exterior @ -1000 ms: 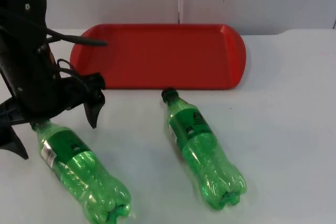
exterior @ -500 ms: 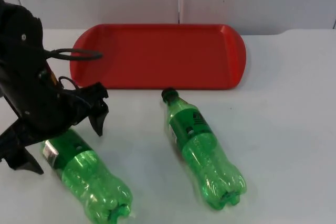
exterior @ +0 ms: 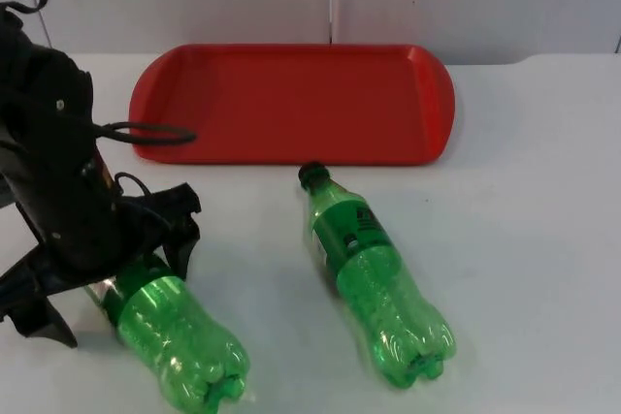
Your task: Place the bottle upright on the tray.
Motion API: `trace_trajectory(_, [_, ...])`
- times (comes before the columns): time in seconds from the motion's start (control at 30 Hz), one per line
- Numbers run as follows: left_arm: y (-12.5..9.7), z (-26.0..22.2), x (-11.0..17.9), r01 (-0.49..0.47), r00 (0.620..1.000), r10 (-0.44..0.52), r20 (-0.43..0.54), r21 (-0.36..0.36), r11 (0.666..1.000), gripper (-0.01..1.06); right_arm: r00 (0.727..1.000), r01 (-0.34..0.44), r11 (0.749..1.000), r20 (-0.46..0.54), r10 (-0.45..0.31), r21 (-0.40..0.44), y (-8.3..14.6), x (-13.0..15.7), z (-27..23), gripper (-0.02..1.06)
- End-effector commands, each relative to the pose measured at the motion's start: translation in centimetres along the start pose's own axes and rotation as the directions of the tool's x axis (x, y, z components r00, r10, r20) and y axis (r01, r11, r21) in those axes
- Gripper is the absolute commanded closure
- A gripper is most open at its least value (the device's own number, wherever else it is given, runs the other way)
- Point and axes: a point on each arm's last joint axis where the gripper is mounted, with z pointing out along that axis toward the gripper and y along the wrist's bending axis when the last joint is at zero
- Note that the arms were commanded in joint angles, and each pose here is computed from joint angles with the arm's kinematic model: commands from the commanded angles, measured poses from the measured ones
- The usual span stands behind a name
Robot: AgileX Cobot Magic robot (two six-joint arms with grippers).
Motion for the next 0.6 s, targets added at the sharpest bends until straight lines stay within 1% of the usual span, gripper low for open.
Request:
trace_trajectory(0.0, [0.11, 0.36, 0.10, -0.019, 1.000, 0.019, 0.000, -0.010, 1.000, 0.11, 1.000, -0.003, 1.000, 0.006, 0.003, 0.002, 0.03, 0.04, 0.04, 0.20])
trace_trajectory(0.03, [0.11, 0.36, 0.10, -0.019, 1.000, 0.019, 0.000, -0.010, 1.000, 0.11, 1.000, -0.003, 1.000, 0.006, 0.003, 0.002, 0.03, 0.04, 0.04, 0.20])
trace_trajectory(0.07, [0.12, 0.42, 0.11, -0.019, 1.000, 0.019, -0.001, -0.011, 1.000, 0.14, 1.000, -0.003, 1.000, 0.006, 0.003, 0.002, 0.03, 0.04, 0.04, 0.20])
trace_trajectory(0.13, [0.04, 0.38, 0.09, -0.013, 1.000, 0.013, -0.002, -0.008, 1.000, 0.24, 1.000, -0.003, 1.000, 0.006, 0.003, 0.002, 0.03, 0.04, 0.04, 0.20])
trace_trajectory(0.17, [0.03, 0.39, 0.09, -0.013, 1.000, 0.013, -0.001, -0.006, 1.000, 0.34, 1.000, -0.003, 1.000, 0.006, 0.003, 0.002, 0.03, 0.04, 0.04, 0.20])
trace_trajectory(0.2, [0.03, 0.39, 0.09, -0.013, 1.000, 0.013, -0.001, -0.006, 1.000, 0.34, 1.000, -0.003, 1.000, 0.006, 0.003, 0.002, 0.03, 0.04, 0.04, 0.20])
trace_trajectory(0.3, [-0.14, 0.33, 0.04, -0.003, 1.000, 0.003, 0.004, 0.012, 1.000, 0.74, 1.000, -0.003, 1.000, 0.006, 0.003, 0.002, 0.03, 0.04, 0.04, 0.20])
trace_trajectory(0.33, [-0.18, 0.33, 0.08, 0.010, 1.000, -0.010, 0.000, 0.017, 1.000, 0.93, 1.000, -0.003, 1.000, 0.006, 0.003, 0.002, 0.03, 0.04, 0.04, 0.20])
trace_trajectory(0.37, [-0.21, 0.33, 0.08, 0.010, 1.000, -0.010, -0.001, 0.020, 1.000, 1.05, 1.000, -0.003, 1.000, 0.006, 0.003, 0.002, 0.03, 0.04, 0.04, 0.20])
trace_trajectory(0.57, [-0.56, -0.21, -0.06, -0.029, 0.999, 0.028, 0.015, 0.060, 0.998, 1.05, 1.000, -0.003, 1.000, 0.006, 0.003, 0.002, 0.03, 0.04, 0.04, 0.20])
